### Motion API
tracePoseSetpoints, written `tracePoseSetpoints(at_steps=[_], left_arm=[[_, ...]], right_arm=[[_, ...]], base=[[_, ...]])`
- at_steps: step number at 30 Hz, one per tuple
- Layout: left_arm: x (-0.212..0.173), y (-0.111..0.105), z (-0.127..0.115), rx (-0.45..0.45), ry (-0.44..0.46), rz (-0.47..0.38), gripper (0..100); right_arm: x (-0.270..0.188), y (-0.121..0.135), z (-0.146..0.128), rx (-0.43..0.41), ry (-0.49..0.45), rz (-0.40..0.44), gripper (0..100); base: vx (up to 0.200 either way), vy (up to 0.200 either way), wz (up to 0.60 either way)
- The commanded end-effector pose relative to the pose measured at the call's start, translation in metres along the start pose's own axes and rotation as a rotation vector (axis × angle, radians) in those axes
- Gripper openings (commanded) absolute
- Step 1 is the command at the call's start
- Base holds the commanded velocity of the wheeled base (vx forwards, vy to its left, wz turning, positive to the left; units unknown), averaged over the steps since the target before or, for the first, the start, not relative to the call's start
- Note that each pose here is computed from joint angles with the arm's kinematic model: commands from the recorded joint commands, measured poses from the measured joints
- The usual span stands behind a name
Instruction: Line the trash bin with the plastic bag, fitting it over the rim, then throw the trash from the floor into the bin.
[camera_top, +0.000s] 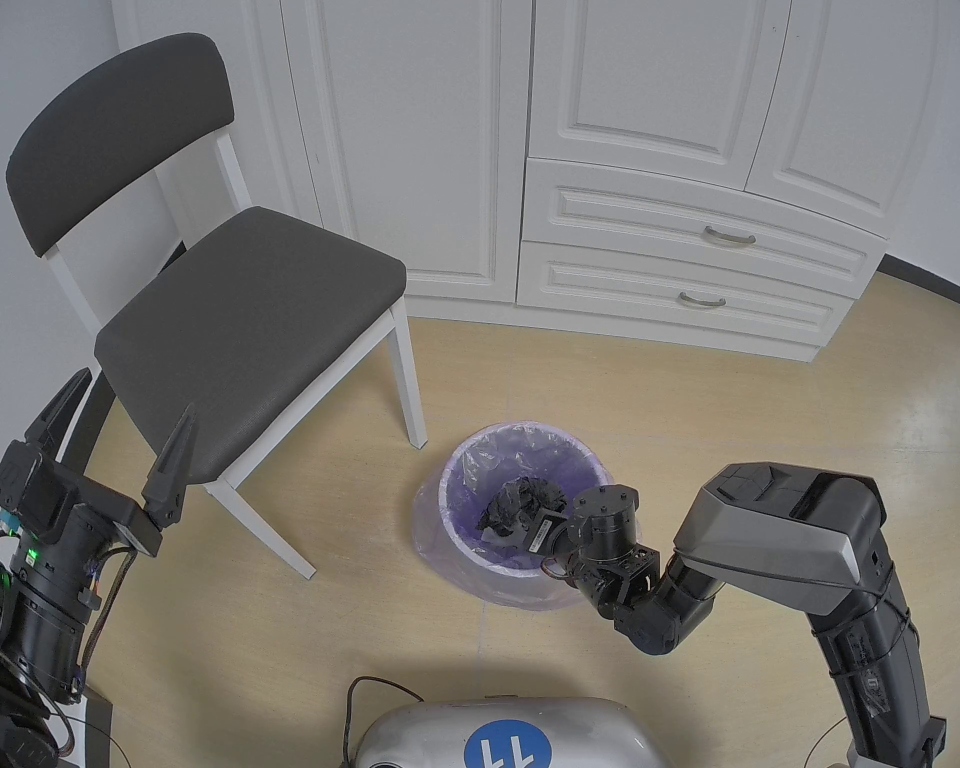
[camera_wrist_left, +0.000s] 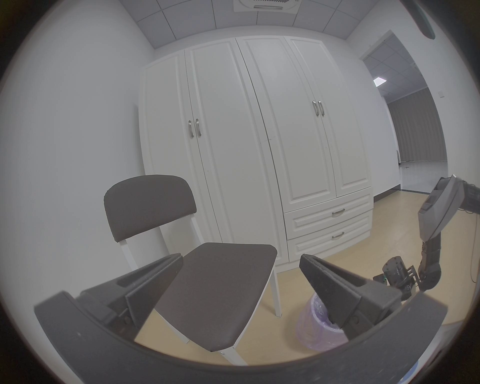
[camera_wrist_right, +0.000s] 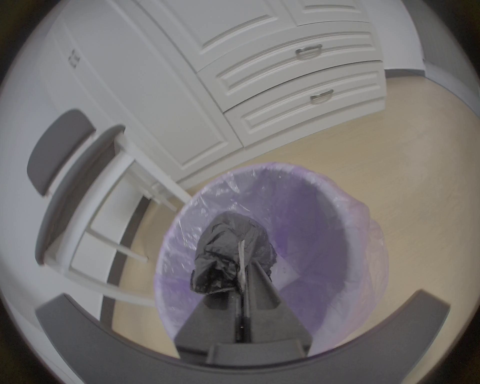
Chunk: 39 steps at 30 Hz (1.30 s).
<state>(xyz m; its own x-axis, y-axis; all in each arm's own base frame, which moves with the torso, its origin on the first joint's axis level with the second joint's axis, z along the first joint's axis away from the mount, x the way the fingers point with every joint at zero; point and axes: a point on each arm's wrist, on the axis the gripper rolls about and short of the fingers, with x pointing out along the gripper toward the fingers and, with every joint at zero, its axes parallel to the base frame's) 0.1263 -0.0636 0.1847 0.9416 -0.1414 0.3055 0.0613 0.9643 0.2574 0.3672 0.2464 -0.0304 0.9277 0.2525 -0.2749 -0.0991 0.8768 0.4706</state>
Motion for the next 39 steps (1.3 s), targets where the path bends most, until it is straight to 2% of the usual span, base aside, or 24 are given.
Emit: tracePoseSetpoints(at_steps=[1, 3, 8, 9, 11, 17, 18, 21, 22, 24, 28, 30, 31, 34, 39], left_arm=[[0.001, 0.000, 0.000, 0.000, 0.000, 0.000, 100], [0.000, 0.000, 0.000, 0.001, 0.002, 0.000, 100], [0.000, 0.000, 0.000, 0.002, 0.002, 0.001, 100], [0.000, 0.000, -0.001, 0.003, 0.003, -0.001, 100], [0.000, 0.000, -0.001, 0.003, 0.003, -0.001, 100], [0.001, 0.000, 0.000, 0.002, 0.001, 0.003, 100], [0.001, 0.001, 0.000, 0.005, 0.003, 0.007, 100], [0.001, 0.001, -0.001, 0.007, 0.006, 0.009, 100], [0.001, 0.001, -0.001, 0.009, 0.006, 0.009, 100], [0.001, 0.001, -0.001, 0.008, 0.005, 0.010, 100], [0.001, 0.001, -0.001, 0.011, 0.007, 0.010, 100], [0.001, 0.001, -0.001, 0.010, 0.005, 0.011, 100], [0.001, 0.001, -0.001, 0.011, 0.007, 0.010, 100], [0.001, 0.001, -0.001, 0.011, 0.006, 0.009, 100], [0.001, 0.001, -0.001, 0.011, 0.007, 0.008, 100]], right_arm=[[-0.001, -0.007, -0.011, -0.043, 0.052, -0.021, 0], [0.003, -0.008, -0.015, -0.049, 0.068, -0.034, 0], [0.004, 0.000, -0.004, -0.001, 0.020, -0.014, 0], [0.001, 0.006, 0.007, 0.040, -0.025, 0.016, 0], [-0.005, 0.012, 0.016, 0.050, -0.056, 0.040, 0], [-0.025, 0.021, 0.036, -0.004, -0.047, 0.039, 0], [-0.032, 0.023, 0.038, -0.034, -0.019, 0.027, 0], [-0.033, 0.021, 0.034, -0.059, 0.036, -0.005, 0], [-0.031, 0.017, 0.026, -0.076, 0.085, -0.033, 0], [-0.029, 0.016, 0.022, -0.078, 0.104, -0.041, 0], [-0.010, 0.009, -0.011, -0.076, 0.145, -0.061, 0], [-0.004, 0.008, -0.015, -0.061, 0.137, -0.060, 0], [0.006, 0.009, -0.017, -0.014, 0.097, -0.056, 0], [0.015, 0.010, -0.007, 0.043, 0.016, -0.063, 0], [0.014, 0.010, 0.012, 0.079, -0.060, -0.040, 0]], base=[[0.000, 0.000, 0.00], [0.000, 0.000, 0.00], [0.000, 0.000, 0.00], [0.000, 0.000, 0.00], [0.000, 0.000, 0.00], [0.000, 0.000, 0.00], [0.000, 0.000, 0.00], [0.000, 0.000, 0.00], [0.000, 0.000, 0.00], [0.000, 0.000, 0.00], [0.000, 0.000, 0.00], [0.000, 0.000, 0.00], [0.000, 0.000, 0.00], [0.000, 0.000, 0.00], [0.000, 0.000, 0.00]])
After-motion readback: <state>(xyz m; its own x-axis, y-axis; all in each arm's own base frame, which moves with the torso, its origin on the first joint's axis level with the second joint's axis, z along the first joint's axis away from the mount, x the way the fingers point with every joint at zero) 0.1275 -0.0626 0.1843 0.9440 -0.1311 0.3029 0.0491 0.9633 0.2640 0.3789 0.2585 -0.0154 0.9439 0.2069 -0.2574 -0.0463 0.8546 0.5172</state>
